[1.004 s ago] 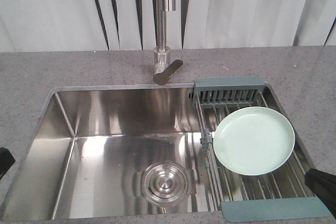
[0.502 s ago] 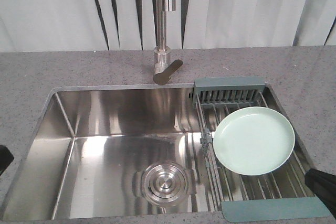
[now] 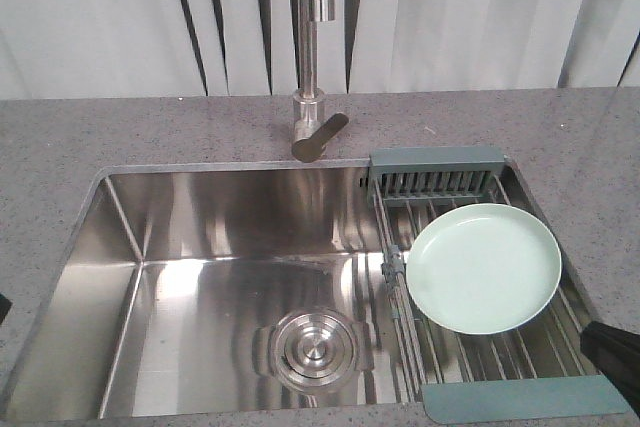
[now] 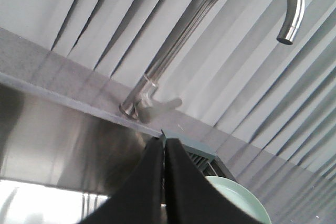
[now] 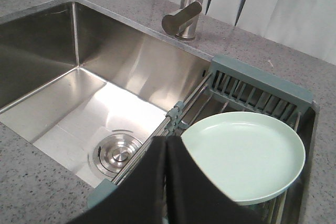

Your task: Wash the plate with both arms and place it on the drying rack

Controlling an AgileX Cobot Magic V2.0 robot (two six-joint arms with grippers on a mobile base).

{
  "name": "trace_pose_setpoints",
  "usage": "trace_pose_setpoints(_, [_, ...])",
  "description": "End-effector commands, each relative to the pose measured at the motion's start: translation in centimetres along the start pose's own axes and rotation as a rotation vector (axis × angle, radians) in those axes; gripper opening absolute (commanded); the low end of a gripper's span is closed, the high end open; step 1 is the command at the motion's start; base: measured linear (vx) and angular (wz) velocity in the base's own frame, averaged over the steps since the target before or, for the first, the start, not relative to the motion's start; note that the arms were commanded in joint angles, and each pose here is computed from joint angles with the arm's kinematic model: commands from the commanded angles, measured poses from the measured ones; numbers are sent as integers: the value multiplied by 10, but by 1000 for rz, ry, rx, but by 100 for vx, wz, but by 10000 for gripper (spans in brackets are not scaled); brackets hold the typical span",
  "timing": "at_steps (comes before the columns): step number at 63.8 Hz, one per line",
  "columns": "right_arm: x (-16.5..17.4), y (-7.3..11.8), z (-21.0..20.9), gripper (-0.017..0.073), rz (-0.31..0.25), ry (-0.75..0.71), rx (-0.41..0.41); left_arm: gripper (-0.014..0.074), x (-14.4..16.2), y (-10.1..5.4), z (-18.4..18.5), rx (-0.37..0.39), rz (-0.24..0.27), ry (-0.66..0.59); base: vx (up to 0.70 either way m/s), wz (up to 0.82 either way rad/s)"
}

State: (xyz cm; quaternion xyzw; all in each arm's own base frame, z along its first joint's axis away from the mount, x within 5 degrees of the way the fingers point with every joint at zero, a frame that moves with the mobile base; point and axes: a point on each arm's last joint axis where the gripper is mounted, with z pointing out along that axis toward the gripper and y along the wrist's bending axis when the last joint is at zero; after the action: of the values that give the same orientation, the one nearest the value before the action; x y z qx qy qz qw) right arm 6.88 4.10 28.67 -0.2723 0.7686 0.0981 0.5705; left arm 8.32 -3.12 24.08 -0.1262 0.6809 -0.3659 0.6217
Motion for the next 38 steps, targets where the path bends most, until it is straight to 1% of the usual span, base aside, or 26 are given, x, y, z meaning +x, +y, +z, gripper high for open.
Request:
trace_pose_setpoints(1, [-12, -4, -3, -6, 19, -66, 37, -6, -7, -4, -3, 48, 25, -95, 0, 0])
trace_pose_setpoints(2, [-12, -4, -3, -6, 19, -66, 37, -6, -8, -4, -3, 46, 24, -112, 0, 0])
trace_pose_setpoints(6, [-12, -4, -3, -6, 19, -66, 37, -6, -7, 2, -6, 6, 96, -161, 0, 0])
trace_pose_setpoints(8, [-12, -4, -3, -6, 19, -66, 37, -6, -6, 6, -7, -18, 119, -175, 0, 0])
trace_pose_setpoints(10, [-12, -4, -3, -6, 19, -66, 37, -6, -5, 10, -9, -46, 146, -192, 0, 0])
trace_pose_setpoints(11, [-12, -4, -3, -6, 19, -66, 37, -6, -5, 12, -9, -59, 172, -197, 0, 0])
trace_pose_setpoints(12, [-12, -4, -3, -6, 19, -66, 37, -6, -4, 14, -10, -74, 174, -204, 0, 0])
trace_pose_setpoints(13, [-12, -4, -3, -6, 19, -66, 37, -6, -4, 15, -11, -89, 198, -206, 0, 0])
trace_pose_setpoints(17, [-12, -4, -3, -6, 19, -66, 37, -6, 0, 23, -14, -155, 240, -204, 0, 0])
trace_pose_setpoints(18, [-12, -4, -3, -6, 19, -66, 37, -6, 1, 26, -15, -176, 240, -199, 0, 0])
trace_pose_setpoints(19, [-12, -4, -3, -6, 19, -66, 37, -6, 4, 28, -16, -188, 251, -193, 0, 0])
trace_pose_setpoints(21, [-12, -4, -3, -6, 19, -66, 37, -6, 8, 33, -17, -219, 249, -175, 0, 0])
trace_pose_setpoints(27, [-12, -4, -3, -6, 19, -66, 37, -6, 21, 45, -21, -278, 307, -96, 0, 0])
trace_pose_setpoints(32, [-12, -4, -3, -6, 19, -66, 37, -6, 26, 51, -23, -334, 299, -37, 0, 0])
trace_pose_setpoints(38, [-12, -4, -3, -6, 19, -66, 37, -6, 28, 55, -26, -385, 297, -2, 0, 0])
